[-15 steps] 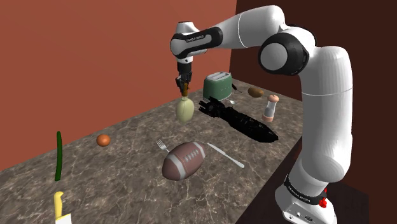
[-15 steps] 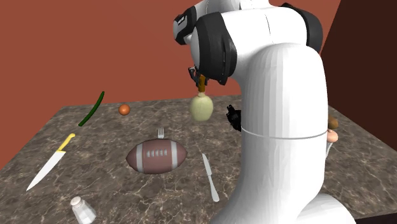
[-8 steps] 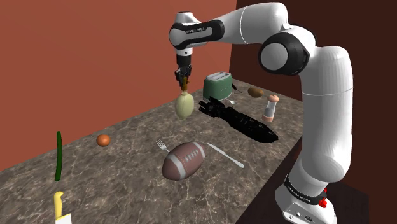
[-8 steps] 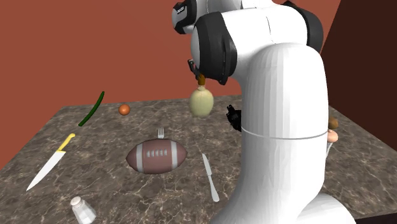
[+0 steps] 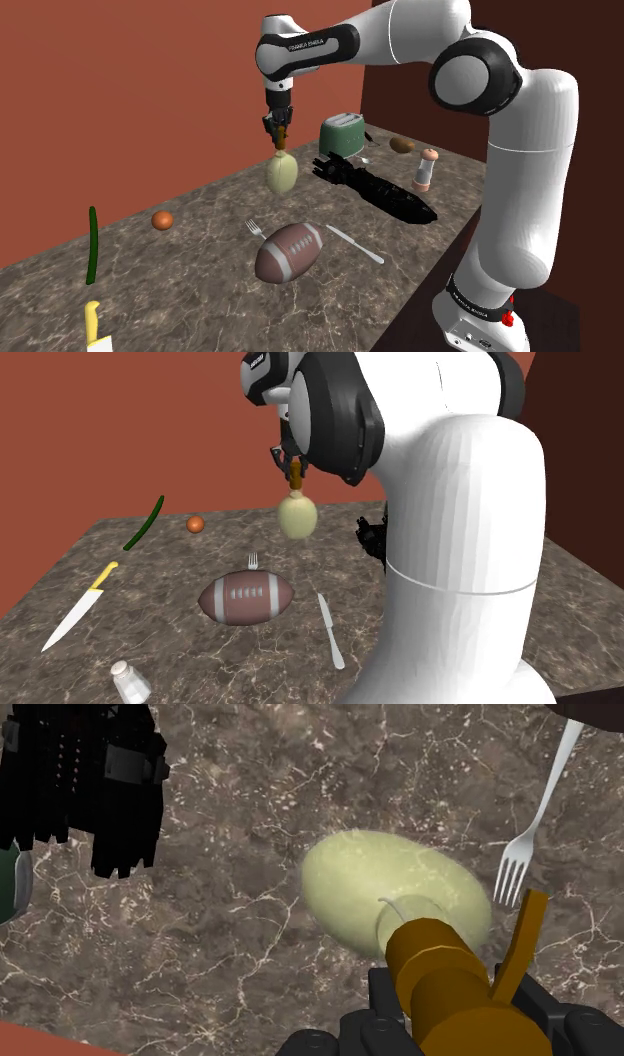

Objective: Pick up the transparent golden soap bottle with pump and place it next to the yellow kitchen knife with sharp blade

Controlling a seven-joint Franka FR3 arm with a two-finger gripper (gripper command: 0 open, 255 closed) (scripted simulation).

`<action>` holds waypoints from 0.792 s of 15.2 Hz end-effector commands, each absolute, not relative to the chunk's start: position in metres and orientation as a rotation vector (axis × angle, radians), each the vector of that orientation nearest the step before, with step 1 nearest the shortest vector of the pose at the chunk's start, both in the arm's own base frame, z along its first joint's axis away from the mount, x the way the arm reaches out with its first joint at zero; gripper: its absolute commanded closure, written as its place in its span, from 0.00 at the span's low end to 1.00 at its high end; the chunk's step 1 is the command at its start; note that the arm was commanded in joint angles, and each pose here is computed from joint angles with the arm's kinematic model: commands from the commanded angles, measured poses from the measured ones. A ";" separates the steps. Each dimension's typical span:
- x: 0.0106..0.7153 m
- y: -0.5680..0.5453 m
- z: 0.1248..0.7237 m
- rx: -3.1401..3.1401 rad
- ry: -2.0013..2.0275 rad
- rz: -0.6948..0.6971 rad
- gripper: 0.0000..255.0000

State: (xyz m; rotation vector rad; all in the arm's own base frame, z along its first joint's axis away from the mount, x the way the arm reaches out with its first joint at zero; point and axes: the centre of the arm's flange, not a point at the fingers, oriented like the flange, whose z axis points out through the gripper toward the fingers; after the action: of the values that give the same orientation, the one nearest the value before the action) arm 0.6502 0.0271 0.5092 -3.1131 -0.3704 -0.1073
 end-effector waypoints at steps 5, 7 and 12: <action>0.621 0.099 0.509 -3.114 -0.368 -0.108 1.00; 0.611 0.124 0.509 -3.114 -0.368 -0.108 1.00; 0.586 0.185 0.509 -3.114 -0.368 -0.108 1.00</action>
State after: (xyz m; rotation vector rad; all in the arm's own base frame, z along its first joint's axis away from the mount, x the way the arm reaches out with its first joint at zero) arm 0.5922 0.1726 0.5081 -3.1139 -0.3704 -0.1065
